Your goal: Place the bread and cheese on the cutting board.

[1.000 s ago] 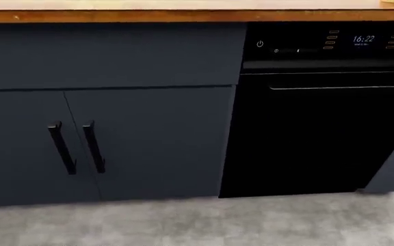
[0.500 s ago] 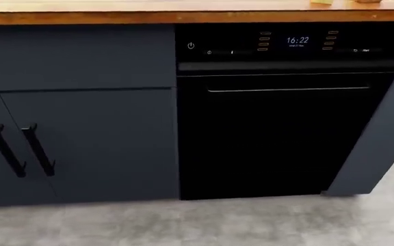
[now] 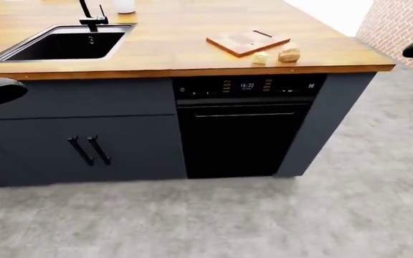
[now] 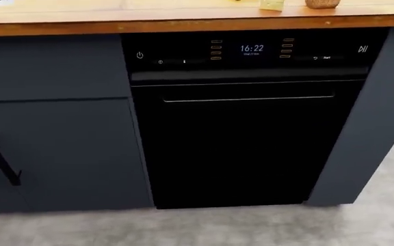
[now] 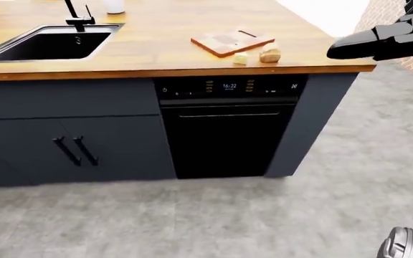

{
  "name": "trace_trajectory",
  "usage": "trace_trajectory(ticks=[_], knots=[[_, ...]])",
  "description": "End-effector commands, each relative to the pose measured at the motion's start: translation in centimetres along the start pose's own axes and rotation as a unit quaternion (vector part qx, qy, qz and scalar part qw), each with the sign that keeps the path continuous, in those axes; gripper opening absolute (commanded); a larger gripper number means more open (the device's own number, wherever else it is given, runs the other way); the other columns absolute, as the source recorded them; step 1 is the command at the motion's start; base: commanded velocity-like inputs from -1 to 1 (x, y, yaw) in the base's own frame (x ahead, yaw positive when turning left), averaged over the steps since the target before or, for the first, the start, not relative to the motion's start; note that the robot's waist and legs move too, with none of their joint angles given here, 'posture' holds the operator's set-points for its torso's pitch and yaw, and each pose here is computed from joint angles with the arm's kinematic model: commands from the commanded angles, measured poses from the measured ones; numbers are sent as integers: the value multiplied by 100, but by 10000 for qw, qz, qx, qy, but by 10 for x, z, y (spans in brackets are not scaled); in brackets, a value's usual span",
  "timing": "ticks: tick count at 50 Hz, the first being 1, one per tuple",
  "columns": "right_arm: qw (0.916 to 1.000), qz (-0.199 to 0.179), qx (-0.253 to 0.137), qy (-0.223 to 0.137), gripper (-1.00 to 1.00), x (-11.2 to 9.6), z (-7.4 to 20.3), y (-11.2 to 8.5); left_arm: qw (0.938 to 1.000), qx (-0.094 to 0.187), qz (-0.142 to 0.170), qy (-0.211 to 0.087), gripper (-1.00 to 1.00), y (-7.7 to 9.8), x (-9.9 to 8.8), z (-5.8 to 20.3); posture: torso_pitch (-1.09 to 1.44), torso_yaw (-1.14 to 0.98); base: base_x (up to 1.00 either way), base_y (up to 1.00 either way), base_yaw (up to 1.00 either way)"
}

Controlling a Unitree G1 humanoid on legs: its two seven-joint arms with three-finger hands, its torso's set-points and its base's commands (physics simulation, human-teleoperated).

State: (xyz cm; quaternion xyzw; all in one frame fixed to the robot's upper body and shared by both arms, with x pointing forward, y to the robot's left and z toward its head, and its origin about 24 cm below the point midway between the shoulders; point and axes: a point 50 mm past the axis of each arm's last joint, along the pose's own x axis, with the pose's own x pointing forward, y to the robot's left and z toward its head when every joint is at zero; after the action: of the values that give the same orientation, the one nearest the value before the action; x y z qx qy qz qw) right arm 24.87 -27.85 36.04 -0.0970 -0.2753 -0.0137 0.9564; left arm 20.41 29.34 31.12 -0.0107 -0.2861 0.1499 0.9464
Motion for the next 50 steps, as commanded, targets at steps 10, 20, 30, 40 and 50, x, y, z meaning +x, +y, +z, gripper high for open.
trace_trajectory(ticks=[10,20,30,40,50], knots=[[9989,-178,-132,-422,100,-2,20,-8,9986,45,-122,-504,100,-3,-3,19,0,0,44,-26,0],[9988,-175,-121,-431,100,-6,15,-7,9985,39,-120,-526,100,-3,-1,21,0,0,46,-12,0],[9988,-199,-103,-444,100,-2,22,-10,9984,28,-139,-550,100,-5,0,24,0,0,48,-11,0],[9987,-223,-87,-459,100,-8,13,-11,9984,48,-120,-553,100,-2,-2,25,0,0,37,-16,0],[9986,-219,-88,-476,100,-8,16,-11,9983,45,-121,-565,100,-3,-1,27,0,0,33,-11,0]])
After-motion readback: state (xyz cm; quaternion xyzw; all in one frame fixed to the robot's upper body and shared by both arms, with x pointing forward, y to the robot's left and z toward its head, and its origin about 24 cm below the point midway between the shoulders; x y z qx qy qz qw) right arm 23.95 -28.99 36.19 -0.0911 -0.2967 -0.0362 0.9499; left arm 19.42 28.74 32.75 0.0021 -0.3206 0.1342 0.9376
